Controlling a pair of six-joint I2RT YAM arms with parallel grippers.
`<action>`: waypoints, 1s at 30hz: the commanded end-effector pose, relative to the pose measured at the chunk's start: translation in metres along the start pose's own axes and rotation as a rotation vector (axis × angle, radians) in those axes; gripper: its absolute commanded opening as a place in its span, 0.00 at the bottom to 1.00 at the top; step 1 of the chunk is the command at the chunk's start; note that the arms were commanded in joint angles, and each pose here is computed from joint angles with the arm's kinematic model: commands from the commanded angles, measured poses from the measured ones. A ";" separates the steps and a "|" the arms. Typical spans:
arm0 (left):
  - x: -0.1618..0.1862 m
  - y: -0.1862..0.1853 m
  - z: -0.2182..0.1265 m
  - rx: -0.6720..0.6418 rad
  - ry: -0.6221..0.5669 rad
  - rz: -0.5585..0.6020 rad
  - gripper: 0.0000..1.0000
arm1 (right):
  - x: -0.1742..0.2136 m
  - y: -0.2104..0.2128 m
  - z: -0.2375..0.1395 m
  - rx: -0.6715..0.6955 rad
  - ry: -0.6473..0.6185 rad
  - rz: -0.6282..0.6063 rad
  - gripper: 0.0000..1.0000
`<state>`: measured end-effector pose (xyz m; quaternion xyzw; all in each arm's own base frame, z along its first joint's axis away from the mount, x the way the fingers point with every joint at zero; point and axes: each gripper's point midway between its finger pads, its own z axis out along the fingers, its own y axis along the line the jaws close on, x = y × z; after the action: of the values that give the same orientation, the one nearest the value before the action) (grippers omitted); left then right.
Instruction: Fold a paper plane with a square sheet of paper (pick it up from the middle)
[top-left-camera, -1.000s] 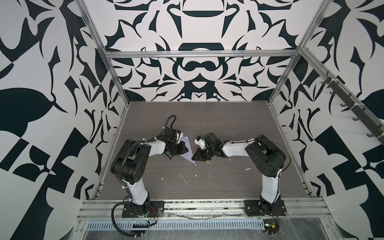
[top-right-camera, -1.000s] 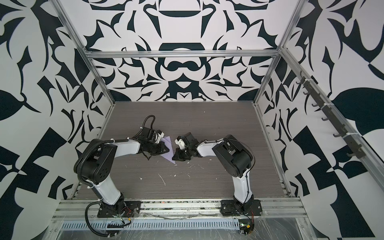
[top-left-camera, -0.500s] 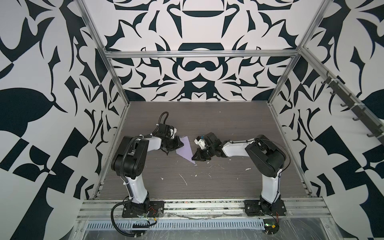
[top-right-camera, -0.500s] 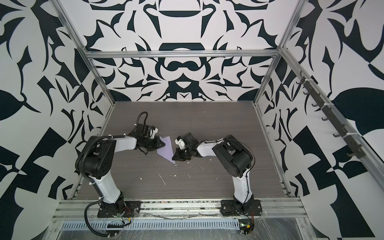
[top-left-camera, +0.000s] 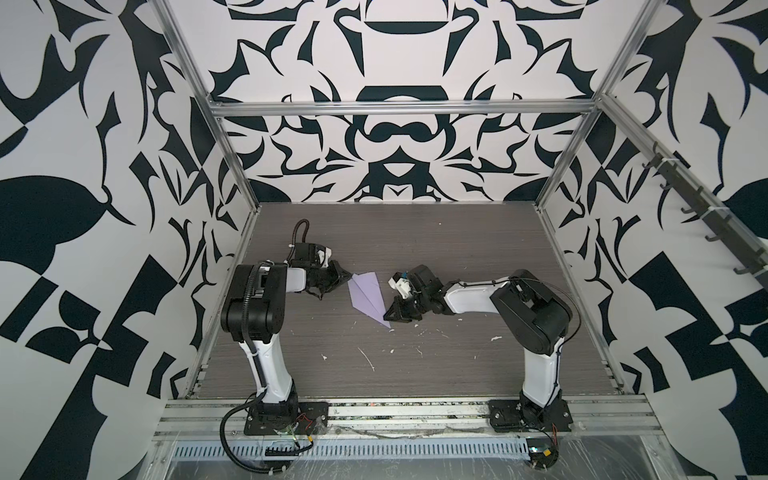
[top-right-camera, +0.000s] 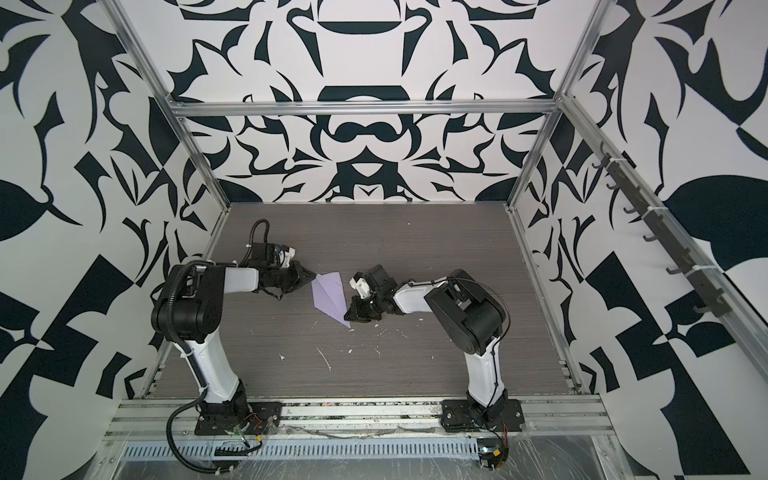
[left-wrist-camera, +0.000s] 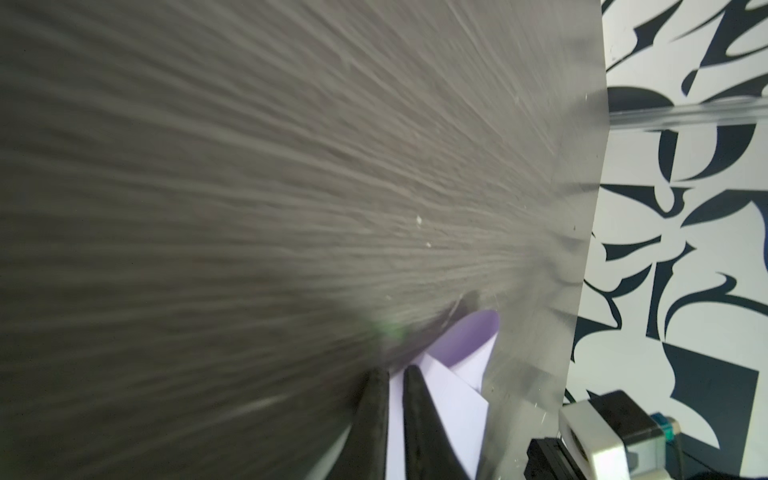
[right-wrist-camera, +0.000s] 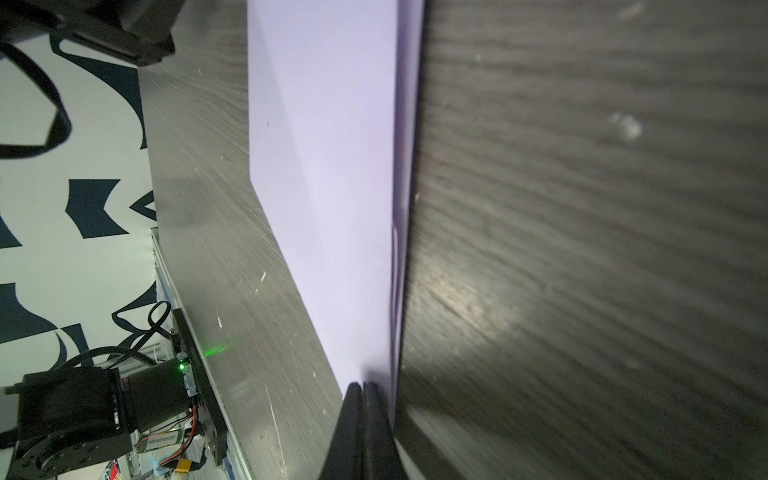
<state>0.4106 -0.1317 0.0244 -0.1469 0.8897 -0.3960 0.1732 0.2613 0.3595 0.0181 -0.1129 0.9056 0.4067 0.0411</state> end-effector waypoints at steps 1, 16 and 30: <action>-0.016 0.009 -0.012 -0.049 -0.052 -0.045 0.13 | 0.032 -0.039 0.001 0.140 0.092 0.089 0.00; 0.070 -0.075 -0.029 -0.035 0.010 0.174 0.16 | 0.042 -0.045 -0.031 0.158 0.211 -0.107 0.00; 0.163 -0.077 0.019 -0.136 0.236 0.506 0.12 | 0.039 -0.045 -0.032 0.144 0.193 -0.072 0.00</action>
<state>0.2843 -0.2573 0.0483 0.0806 0.9282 -0.3256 0.1610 0.2496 0.3204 0.0190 -0.2017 0.9075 0.3684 0.0109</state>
